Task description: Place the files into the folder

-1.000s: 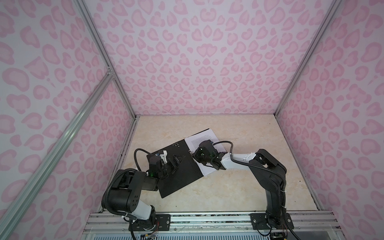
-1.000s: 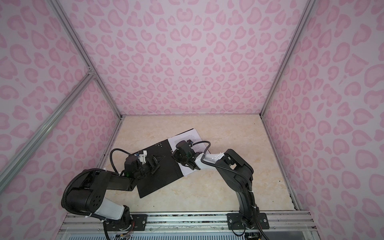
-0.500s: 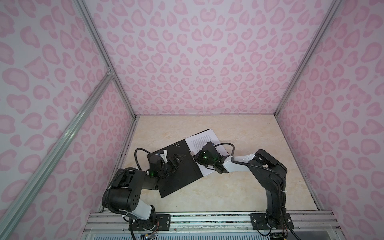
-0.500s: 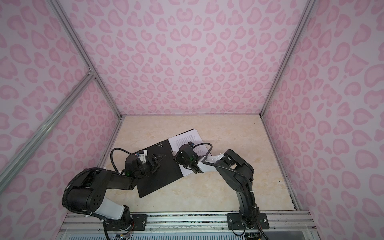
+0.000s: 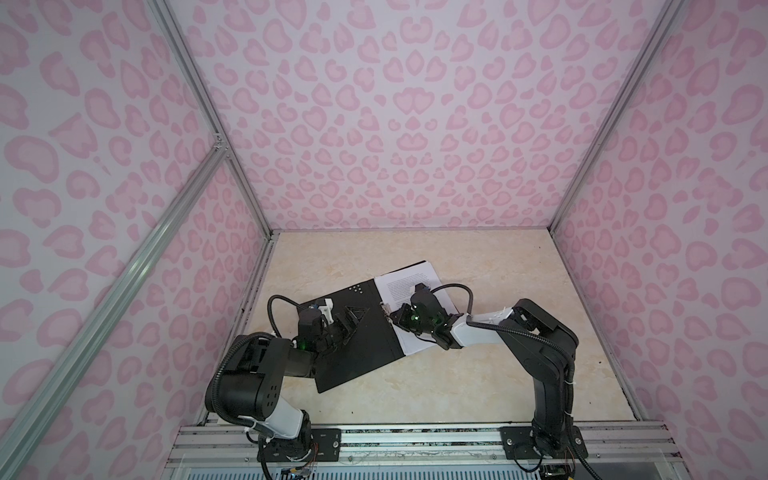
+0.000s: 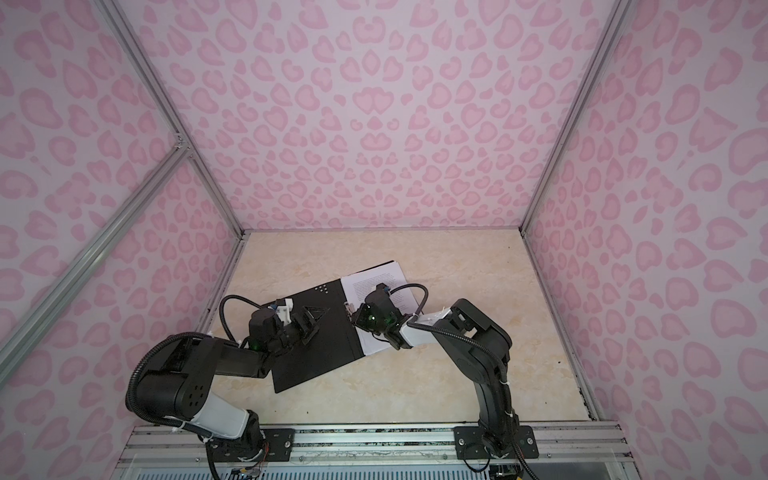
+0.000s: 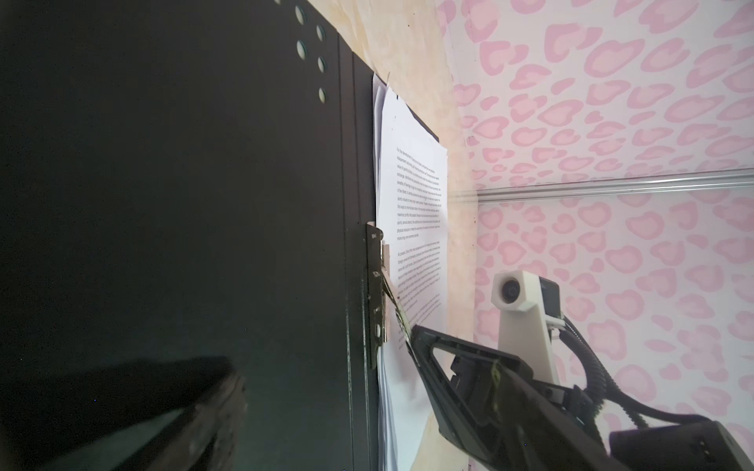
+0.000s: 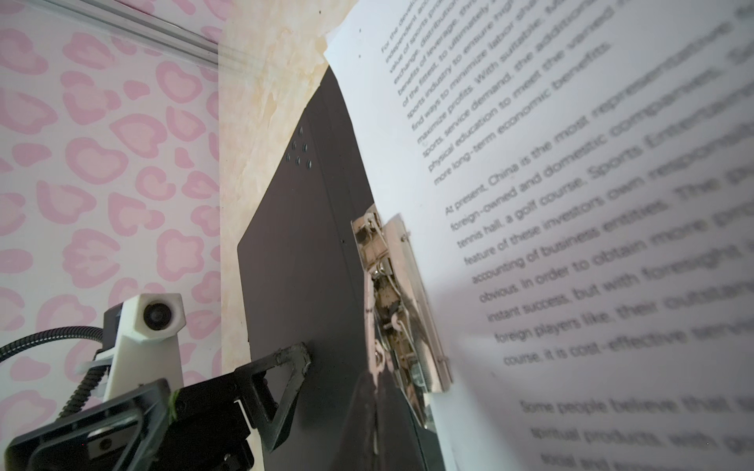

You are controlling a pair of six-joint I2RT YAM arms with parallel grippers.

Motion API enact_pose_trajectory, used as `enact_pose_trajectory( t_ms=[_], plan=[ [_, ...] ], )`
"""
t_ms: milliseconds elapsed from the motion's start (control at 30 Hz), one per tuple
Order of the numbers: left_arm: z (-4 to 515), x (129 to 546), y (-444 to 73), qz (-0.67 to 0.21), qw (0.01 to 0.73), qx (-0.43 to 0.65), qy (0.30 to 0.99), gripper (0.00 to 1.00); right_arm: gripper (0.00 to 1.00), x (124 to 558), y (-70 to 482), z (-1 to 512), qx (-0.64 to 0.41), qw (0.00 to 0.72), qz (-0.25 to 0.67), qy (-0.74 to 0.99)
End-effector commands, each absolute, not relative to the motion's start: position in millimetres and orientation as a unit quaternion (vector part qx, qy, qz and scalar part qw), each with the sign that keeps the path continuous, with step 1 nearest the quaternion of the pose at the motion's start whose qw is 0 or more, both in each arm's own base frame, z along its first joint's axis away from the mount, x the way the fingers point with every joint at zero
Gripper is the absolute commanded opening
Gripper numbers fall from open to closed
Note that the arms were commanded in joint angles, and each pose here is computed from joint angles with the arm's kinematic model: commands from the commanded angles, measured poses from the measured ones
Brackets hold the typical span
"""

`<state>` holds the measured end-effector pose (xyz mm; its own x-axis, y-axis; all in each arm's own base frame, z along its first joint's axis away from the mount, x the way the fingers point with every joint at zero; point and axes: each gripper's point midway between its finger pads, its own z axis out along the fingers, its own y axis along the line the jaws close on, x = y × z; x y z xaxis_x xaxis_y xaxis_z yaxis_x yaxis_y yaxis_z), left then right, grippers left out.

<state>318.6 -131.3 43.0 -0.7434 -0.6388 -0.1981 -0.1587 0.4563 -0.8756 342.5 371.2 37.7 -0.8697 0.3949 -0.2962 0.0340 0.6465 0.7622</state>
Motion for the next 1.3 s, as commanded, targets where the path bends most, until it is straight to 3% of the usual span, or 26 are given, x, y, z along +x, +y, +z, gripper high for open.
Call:
enact_pose_trajectory(
  t_ms=[0, 933, 1100, 1267],
  plan=[
    [-23, 282, -103, -0.345, 0.178, -0.335, 0.859, 0.98, 0.0, 327, 328, -13, 0.138, 0.212, 0.288, 0.923],
    [-20, 287, -100, -0.336, 0.191, -0.332, 0.86, 0.98, 0.0, 281, 279, -91, 0.127, 0.193, 0.154, 0.961],
    [-19, 287, -100, -0.336, 0.193, -0.329, 0.861, 0.98, 0.0, 273, 293, -100, 0.113, 0.183, 0.151, 0.965],
    [-21, 287, -102, -0.339, 0.19, -0.326, 0.862, 0.98, 0.0, 272, 325, -80, 0.093, 0.181, 0.206, 0.957]
  ],
)
